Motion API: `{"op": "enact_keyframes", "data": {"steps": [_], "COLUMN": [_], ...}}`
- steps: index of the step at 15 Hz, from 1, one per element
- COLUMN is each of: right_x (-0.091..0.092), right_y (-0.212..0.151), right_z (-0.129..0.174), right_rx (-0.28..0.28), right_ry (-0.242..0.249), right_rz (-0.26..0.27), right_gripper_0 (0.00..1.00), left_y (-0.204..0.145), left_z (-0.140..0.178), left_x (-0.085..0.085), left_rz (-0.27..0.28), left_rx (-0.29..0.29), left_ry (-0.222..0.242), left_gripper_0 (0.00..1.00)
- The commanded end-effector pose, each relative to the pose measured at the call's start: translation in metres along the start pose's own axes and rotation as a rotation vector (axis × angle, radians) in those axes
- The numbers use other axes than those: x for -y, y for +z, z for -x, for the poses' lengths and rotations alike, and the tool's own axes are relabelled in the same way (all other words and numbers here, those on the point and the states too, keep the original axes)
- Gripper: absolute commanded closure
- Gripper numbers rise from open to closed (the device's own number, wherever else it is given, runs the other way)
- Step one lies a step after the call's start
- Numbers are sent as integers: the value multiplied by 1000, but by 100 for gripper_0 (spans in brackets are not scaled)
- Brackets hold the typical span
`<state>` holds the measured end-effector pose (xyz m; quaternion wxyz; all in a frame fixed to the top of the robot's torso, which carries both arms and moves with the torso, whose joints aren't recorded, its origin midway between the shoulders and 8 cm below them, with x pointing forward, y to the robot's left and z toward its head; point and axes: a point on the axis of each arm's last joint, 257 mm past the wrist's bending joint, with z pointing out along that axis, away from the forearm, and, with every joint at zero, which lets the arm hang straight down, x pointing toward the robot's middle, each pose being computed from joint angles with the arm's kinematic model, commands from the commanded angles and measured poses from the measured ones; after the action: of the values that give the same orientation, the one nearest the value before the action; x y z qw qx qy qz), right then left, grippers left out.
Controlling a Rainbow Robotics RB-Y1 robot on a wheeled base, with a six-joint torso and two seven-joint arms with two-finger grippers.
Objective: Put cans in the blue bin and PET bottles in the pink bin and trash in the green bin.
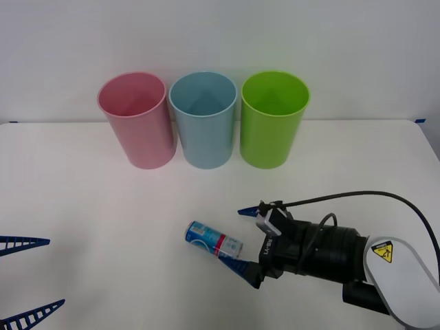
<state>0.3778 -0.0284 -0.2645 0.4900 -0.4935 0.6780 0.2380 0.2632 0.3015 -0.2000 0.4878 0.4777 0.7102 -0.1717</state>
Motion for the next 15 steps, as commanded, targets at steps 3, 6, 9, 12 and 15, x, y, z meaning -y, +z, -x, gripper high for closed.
{"op": "enact_keyframes", "data": {"steps": [3,6,9,12,15], "right_x": [-5,-14,-16,-10,-6], "right_y": [13,18,21,20,21], "right_z": [4,8,8,2,-3], "right_rx": [-69,-105,-137,-163,-204], "right_ry": [-26,-47,-74,-95,-137], "right_rz": [-9,-17,-32,-54,-78], "right_gripper_0": [0,0,0,0,0], "left_y": [0,0,0,0,0], "left_z": [0,0,0,0,0], "left_x": [0,0,0,0,0], "left_rz": [0,0,0,0,0], "left_rx": [0,0,0,0,0], "left_ry": [0,0,0,0,0], "left_gripper_0": [0,0,0,0,0]}}
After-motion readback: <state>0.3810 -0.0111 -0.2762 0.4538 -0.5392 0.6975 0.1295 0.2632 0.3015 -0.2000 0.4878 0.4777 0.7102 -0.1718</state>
